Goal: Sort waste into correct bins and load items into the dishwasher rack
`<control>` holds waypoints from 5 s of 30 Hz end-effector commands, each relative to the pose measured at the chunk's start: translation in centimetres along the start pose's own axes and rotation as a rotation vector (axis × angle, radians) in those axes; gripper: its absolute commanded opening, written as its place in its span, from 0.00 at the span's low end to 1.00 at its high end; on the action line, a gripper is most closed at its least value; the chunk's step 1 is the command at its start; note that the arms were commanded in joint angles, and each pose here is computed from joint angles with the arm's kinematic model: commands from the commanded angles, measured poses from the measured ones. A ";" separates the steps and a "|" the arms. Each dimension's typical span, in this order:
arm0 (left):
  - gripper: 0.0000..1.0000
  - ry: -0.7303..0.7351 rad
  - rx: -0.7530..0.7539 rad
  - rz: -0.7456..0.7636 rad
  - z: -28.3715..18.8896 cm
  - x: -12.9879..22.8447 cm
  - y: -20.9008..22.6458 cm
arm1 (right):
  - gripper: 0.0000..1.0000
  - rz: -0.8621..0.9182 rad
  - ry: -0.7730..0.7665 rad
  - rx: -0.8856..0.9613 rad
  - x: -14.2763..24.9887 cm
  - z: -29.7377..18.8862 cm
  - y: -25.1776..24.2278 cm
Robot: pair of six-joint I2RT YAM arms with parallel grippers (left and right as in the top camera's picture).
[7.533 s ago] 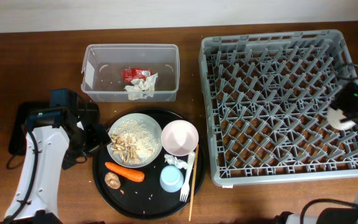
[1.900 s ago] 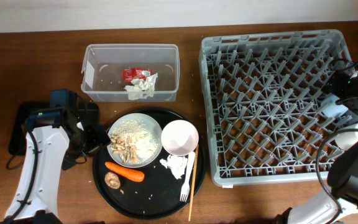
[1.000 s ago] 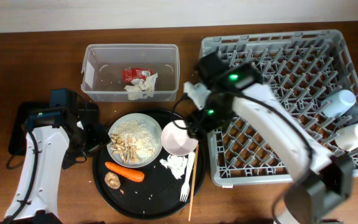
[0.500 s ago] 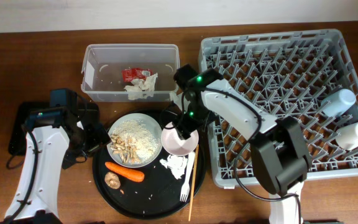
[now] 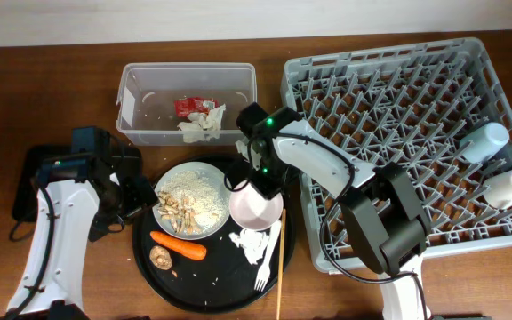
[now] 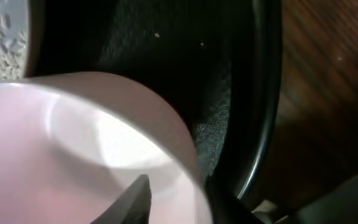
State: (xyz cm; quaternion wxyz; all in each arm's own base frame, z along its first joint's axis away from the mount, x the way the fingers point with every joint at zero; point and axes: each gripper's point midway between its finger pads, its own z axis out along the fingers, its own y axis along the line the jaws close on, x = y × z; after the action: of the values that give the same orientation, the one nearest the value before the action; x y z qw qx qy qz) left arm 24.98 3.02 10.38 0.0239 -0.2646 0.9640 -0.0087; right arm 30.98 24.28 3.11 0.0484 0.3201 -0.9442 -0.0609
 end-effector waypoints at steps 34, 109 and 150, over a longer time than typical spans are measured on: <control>0.99 0.010 -0.012 0.007 0.3 0.1 0.3 | 0.04 0.915 -0.641 1.371 15.3 -37.5 -20.5; 0.99 -0.009 0.000 0.007 0.3 -0.4 0.1 | 0.92 1.017 -0.499 0.698 12.2 -24.7 -24.5; 0.99 -0.077 0.143 0.346 0.0 1.0 -8.1 | 0.93 0.701 -0.394 0.079 9.8 -14.9 -5.1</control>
State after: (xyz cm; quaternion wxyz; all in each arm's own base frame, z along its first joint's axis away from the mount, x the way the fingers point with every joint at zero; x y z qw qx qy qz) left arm 27.65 -0.78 10.64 0.0688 -0.1681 0.9822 -0.0473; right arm 26.98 17.94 15.36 -0.0976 0.0382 -0.9911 -0.0824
